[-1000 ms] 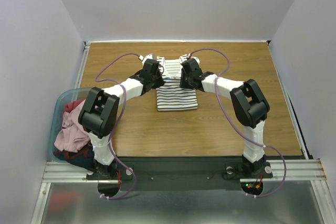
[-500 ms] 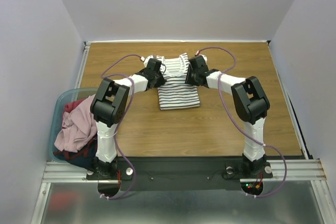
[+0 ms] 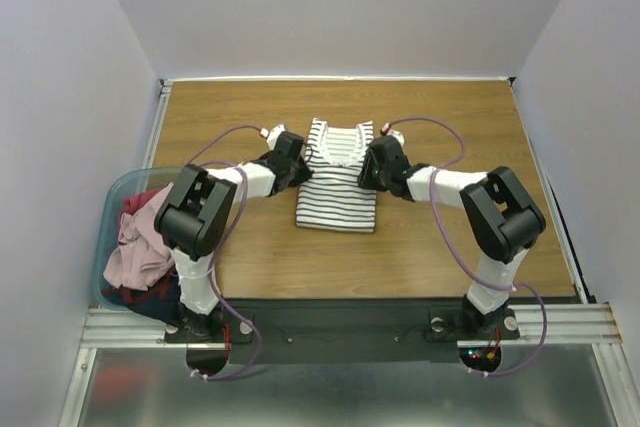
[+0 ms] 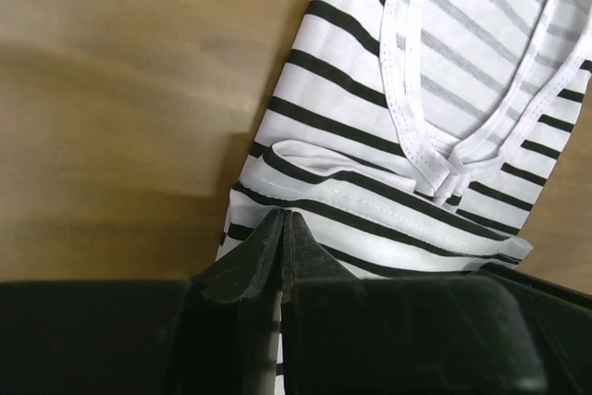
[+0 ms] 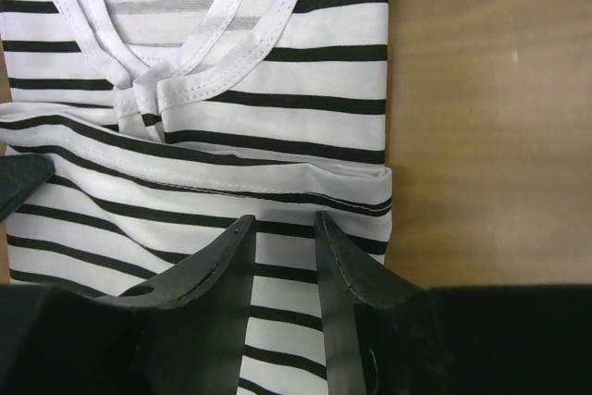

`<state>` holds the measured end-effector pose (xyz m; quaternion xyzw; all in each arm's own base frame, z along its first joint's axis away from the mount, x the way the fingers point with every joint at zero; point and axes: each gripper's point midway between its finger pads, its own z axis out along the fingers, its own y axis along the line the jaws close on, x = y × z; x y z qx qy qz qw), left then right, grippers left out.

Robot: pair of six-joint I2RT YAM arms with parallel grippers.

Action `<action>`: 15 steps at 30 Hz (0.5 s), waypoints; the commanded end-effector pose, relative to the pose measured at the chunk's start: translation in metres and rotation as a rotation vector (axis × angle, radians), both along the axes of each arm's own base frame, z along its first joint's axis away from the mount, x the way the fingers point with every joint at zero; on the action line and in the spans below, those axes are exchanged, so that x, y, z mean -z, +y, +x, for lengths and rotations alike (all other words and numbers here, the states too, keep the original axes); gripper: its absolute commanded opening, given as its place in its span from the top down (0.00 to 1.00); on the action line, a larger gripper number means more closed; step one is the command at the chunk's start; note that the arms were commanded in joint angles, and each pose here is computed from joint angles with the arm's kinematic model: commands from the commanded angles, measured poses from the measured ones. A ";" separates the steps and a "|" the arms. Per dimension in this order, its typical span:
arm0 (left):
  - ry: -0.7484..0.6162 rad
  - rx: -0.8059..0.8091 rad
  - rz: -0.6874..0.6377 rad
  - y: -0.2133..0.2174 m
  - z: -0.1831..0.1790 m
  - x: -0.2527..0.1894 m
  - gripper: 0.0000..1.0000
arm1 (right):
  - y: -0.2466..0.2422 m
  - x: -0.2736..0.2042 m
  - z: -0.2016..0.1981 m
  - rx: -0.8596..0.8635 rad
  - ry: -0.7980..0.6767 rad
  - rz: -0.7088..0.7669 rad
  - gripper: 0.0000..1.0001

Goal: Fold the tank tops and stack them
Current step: Fold the tank top

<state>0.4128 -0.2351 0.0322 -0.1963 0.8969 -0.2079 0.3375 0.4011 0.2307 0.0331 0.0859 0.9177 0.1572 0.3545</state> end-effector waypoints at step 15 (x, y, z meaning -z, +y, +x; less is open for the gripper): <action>-0.094 0.059 -0.045 0.009 -0.131 -0.059 0.66 | -0.036 -0.022 -0.141 -0.024 0.038 0.035 0.52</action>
